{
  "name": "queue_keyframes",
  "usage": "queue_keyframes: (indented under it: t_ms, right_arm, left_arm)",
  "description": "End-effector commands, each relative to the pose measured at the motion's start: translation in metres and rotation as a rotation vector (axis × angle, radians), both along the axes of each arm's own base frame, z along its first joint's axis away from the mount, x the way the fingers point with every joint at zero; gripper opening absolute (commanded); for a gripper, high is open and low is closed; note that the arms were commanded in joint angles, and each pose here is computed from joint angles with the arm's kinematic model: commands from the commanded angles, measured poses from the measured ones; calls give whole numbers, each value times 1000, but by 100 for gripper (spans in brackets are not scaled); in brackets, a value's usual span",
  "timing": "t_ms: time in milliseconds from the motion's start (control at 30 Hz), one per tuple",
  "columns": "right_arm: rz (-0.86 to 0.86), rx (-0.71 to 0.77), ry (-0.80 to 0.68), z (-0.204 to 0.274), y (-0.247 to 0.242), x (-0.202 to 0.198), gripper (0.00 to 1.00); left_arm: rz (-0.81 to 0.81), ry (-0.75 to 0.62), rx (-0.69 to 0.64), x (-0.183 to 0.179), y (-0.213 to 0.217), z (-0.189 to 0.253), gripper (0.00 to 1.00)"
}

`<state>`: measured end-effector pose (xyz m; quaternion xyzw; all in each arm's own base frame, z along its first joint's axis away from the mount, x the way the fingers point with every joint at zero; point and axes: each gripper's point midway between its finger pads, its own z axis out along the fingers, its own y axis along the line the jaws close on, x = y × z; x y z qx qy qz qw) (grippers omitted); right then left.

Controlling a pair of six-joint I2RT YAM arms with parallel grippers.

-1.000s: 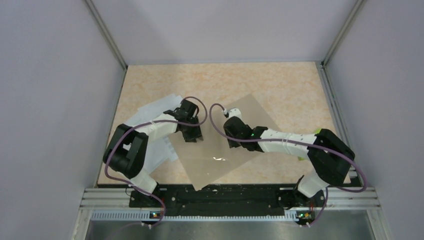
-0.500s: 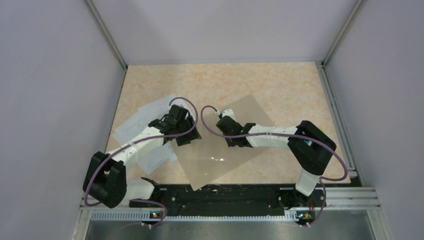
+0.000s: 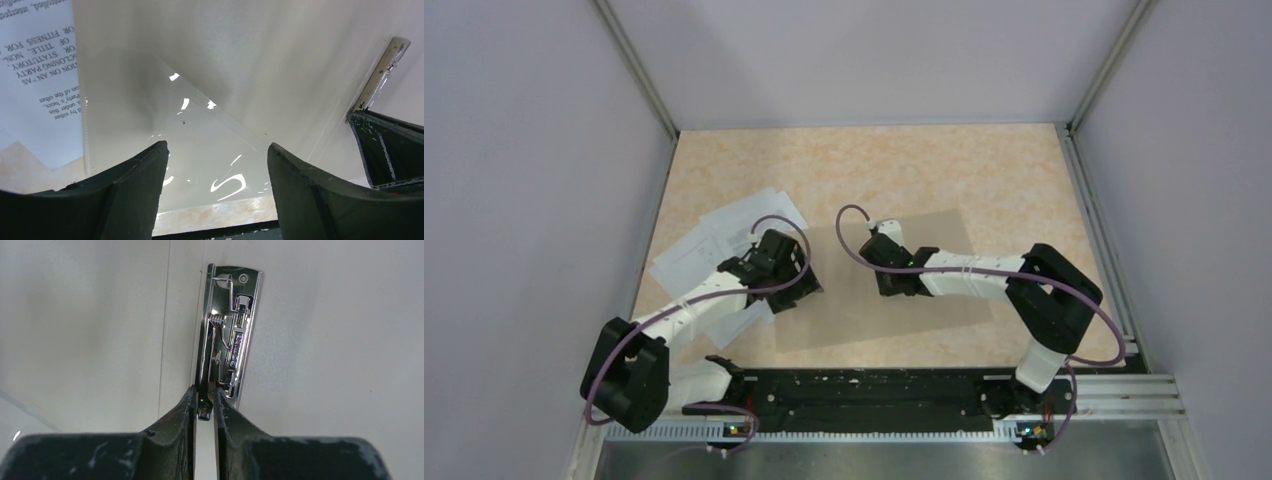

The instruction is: Put the files into the folder

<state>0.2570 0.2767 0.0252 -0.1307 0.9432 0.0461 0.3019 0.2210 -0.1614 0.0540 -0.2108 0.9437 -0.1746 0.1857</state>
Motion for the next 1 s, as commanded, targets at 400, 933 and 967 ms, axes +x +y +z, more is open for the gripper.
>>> queue_keyframes:
  t_ms: [400, 933, 967]
  right_arm:
    - [46, 166, -59, 45, 16, -5, 34]
    - [8, 70, -24, 19, 1, -6, 17]
    - [8, 67, -19, 17, 1, -6, 16]
  left_arm:
    - [247, 19, 213, -4, 38, -30, 74]
    - [261, 63, 304, -7, 48, -42, 74]
    - [261, 63, 305, -6, 47, -42, 74]
